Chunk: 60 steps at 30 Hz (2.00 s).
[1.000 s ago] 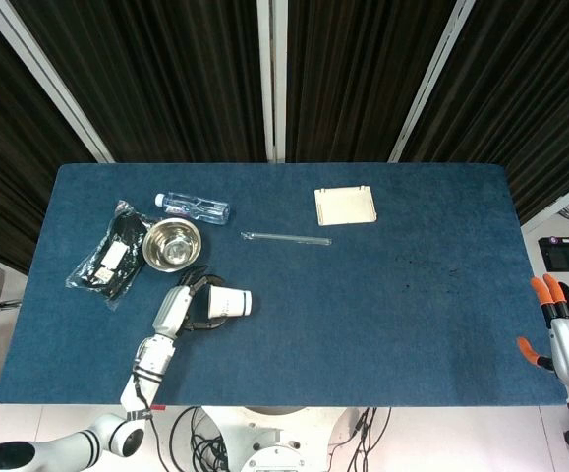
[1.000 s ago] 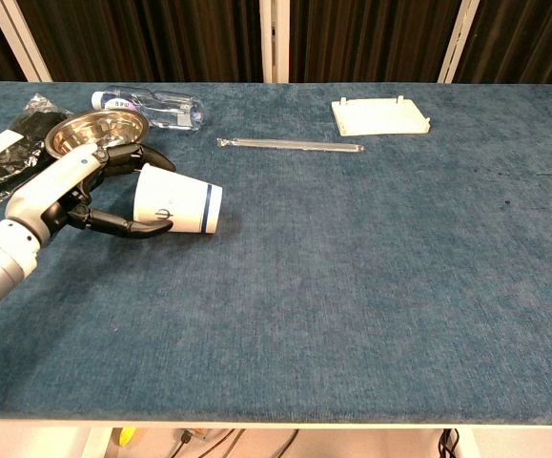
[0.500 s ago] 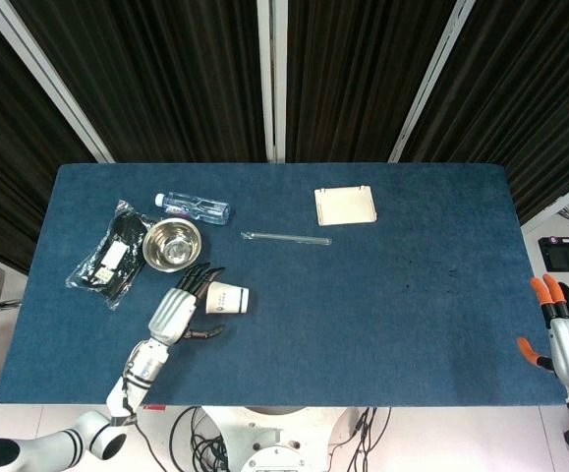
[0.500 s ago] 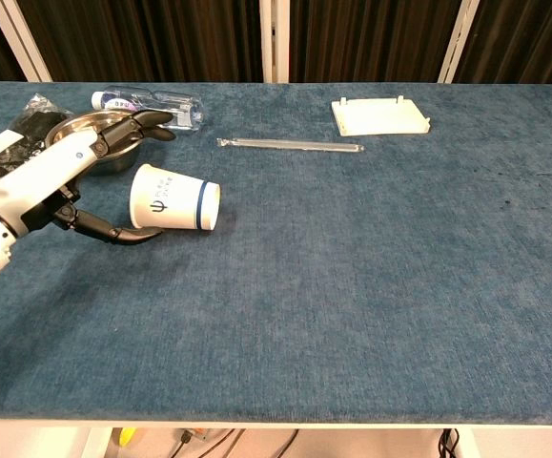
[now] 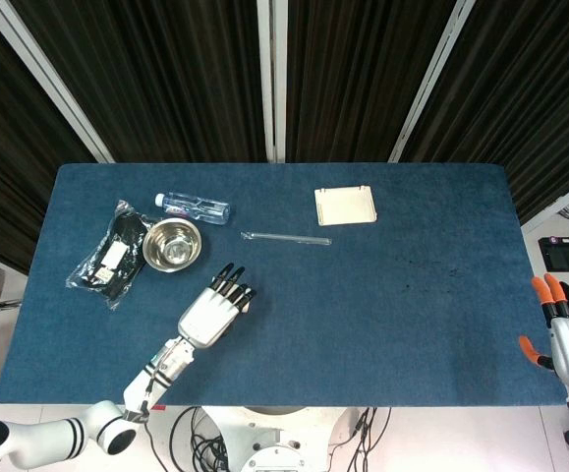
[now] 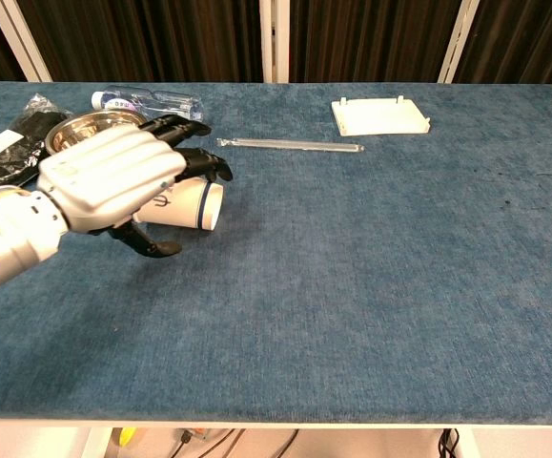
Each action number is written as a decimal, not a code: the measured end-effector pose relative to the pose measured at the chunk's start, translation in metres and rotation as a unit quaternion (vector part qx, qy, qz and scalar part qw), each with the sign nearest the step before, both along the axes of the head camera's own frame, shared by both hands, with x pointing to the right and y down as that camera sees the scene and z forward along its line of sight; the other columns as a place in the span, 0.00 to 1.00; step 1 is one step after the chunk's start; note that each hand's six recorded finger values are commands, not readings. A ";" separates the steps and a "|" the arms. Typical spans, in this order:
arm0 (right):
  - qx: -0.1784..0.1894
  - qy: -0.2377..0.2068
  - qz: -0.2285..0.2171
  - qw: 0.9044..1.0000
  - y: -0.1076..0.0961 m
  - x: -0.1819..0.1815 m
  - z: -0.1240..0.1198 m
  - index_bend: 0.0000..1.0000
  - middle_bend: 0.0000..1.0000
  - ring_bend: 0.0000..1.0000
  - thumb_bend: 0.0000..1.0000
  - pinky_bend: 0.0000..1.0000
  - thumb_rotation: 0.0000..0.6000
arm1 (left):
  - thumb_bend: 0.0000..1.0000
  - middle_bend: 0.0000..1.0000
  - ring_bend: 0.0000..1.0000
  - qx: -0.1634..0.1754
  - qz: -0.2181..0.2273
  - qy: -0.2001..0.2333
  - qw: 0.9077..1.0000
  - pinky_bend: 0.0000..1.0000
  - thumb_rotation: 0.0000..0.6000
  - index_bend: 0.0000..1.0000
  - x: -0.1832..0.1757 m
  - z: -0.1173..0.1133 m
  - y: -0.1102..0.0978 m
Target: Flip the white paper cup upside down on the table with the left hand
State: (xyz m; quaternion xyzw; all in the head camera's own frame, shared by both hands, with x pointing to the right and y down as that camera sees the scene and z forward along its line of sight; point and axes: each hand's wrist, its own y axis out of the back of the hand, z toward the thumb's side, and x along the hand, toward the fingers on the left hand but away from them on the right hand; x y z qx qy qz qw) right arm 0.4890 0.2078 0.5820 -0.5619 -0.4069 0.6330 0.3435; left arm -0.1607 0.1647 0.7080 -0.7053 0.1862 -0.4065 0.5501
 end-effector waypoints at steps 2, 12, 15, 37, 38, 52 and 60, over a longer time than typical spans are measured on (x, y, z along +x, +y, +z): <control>0.001 -0.001 0.003 1.000 0.000 0.002 0.000 0.00 0.00 0.00 0.23 0.00 1.00 | 0.19 0.26 0.00 0.005 0.011 -0.022 1.000 0.03 1.00 0.25 0.006 0.000 -0.002; -0.004 -0.002 0.007 1.000 0.002 0.006 0.003 0.00 0.00 0.00 0.23 0.00 1.00 | 0.24 0.28 0.00 0.011 0.021 -0.068 0.997 0.03 1.00 0.28 0.018 0.002 -0.014; -0.004 -0.002 0.007 1.000 0.002 0.006 0.003 0.00 0.00 0.00 0.23 0.00 1.00 | 0.25 0.30 0.00 0.021 0.026 -0.079 0.996 0.03 1.00 0.29 0.018 0.002 -0.017; -0.011 -0.003 0.008 1.000 0.003 0.009 0.003 0.00 0.00 0.00 0.26 0.00 1.00 | 0.27 0.49 0.17 0.028 -0.023 0.011 0.999 0.07 1.00 0.46 0.021 -0.018 -0.026; -0.013 -0.005 0.007 1.000 0.004 0.009 0.004 0.00 0.00 0.00 0.26 0.00 1.00 | 0.27 0.50 0.18 0.016 -0.040 0.037 0.998 0.07 1.00 0.46 0.020 -0.022 -0.026; -0.031 -0.016 -0.012 0.999 0.004 0.003 0.007 0.00 0.00 0.00 0.30 0.00 1.00 | 0.26 0.51 0.18 -0.206 -0.244 0.381 0.867 0.07 1.00 0.47 -0.037 -0.023 -0.015; -0.032 -0.014 -0.013 0.999 0.004 0.001 0.007 0.00 0.00 0.00 0.30 0.00 1.00 | 0.24 0.50 0.18 -0.169 -0.278 0.410 0.852 0.07 1.00 0.46 -0.094 0.001 -0.003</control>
